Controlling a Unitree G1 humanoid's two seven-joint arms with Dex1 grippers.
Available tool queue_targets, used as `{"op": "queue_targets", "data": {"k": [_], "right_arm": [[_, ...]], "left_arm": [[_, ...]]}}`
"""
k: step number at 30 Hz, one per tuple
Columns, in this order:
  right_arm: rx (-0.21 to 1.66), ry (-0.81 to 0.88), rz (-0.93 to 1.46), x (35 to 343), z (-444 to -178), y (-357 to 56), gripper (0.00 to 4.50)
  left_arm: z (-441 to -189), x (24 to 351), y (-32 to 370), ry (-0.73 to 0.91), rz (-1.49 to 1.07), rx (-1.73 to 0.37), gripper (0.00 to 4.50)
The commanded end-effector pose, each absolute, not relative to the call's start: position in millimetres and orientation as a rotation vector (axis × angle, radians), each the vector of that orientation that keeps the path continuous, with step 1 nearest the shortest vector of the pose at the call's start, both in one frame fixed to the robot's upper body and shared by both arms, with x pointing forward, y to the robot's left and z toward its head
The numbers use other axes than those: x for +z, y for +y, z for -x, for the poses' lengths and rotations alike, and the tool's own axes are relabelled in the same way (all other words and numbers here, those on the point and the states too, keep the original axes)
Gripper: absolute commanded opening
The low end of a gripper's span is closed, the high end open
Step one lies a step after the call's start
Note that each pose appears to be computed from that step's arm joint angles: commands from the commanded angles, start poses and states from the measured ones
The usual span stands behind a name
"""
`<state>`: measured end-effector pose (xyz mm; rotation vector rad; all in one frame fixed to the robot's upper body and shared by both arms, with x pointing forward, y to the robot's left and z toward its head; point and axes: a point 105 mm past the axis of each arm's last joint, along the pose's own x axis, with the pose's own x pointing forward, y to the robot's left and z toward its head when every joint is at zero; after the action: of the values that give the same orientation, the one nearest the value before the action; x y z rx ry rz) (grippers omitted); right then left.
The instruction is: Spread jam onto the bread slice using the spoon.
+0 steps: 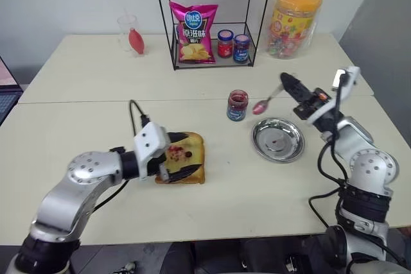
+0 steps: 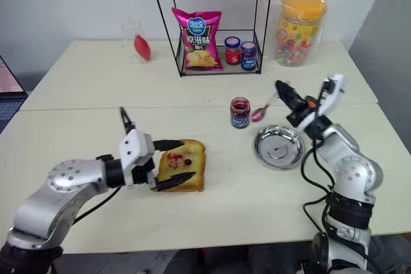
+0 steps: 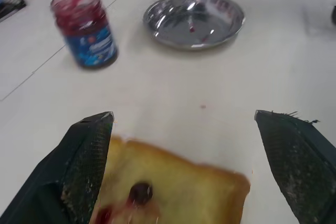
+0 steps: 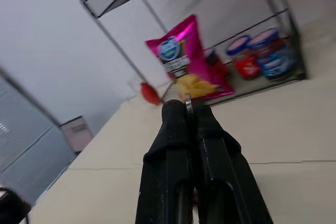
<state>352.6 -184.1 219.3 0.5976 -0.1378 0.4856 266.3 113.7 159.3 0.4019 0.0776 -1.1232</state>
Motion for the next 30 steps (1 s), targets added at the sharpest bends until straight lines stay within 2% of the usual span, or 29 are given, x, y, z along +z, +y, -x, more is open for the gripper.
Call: {"op": "queue_targets", "data": {"k": [1, 6, 12, 30], "right_arm": [[0.406, -0.201, -0.608, 222, -351, -209, 0.03], [0.312, -0.169, -0.632, 196, -353, -228, 0.03], [0.255, -0.117, -0.65, 172, -349, -239, 0.03], [0.251, 0.017, -0.716, 133, -340, -250, 0.03]], "left_arm": [[-269, 158, 100, 0.058, -0.434, -1.163, 4.5], [-282, 147, 71, 0.057, -0.461, -1.202, 4.5], [-289, 152, 45, 0.011, -0.426, -1.214, 4.5], [-279, 163, 22, -0.009, -0.385, -1.309, 4.5]]}}
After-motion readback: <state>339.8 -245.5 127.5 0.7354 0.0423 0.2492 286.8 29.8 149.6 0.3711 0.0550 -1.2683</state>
